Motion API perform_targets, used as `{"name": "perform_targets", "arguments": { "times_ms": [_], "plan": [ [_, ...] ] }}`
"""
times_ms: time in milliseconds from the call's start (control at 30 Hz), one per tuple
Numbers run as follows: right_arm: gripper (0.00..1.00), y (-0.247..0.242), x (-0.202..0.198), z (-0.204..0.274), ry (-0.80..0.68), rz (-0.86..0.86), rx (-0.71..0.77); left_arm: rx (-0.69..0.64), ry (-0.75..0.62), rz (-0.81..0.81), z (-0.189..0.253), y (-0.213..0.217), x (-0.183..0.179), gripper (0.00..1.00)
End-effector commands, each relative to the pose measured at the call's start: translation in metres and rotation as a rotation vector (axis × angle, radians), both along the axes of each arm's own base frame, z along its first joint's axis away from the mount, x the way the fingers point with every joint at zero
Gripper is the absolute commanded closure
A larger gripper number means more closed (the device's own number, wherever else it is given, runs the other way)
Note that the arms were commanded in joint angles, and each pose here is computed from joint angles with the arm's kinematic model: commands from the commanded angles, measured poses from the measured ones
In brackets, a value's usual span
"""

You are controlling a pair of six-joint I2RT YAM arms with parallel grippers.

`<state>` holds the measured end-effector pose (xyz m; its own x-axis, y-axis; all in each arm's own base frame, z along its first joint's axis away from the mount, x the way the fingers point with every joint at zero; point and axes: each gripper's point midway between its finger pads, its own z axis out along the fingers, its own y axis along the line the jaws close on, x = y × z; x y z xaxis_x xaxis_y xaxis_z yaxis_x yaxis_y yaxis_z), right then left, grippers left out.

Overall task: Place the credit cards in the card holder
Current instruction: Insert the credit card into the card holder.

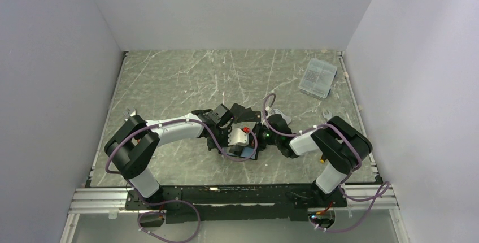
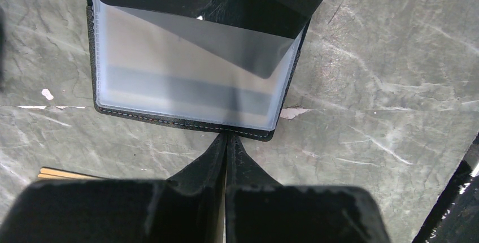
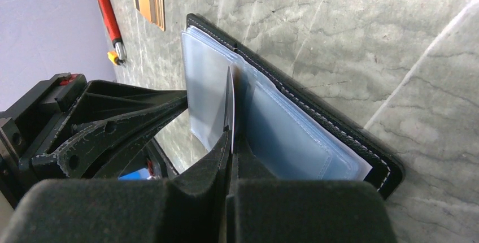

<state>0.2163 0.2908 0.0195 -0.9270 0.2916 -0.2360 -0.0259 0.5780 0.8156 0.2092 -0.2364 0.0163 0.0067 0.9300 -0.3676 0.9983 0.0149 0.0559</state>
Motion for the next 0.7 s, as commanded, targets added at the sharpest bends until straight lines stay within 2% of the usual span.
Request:
{"name": "perform_targets", "arguments": {
  "times_ms": [0,667],
  "plan": [
    [1.00,-0.019,-0.022,-0.033,0.094,0.043,-0.137,0.016,0.115,-0.029,-0.014,0.002,-0.030,0.94],
    [1.00,-0.021,-0.024,-0.042,0.151,0.141,-0.158,0.017,0.101,-0.032,-0.012,0.001,-0.027,0.94]
  ]
}}
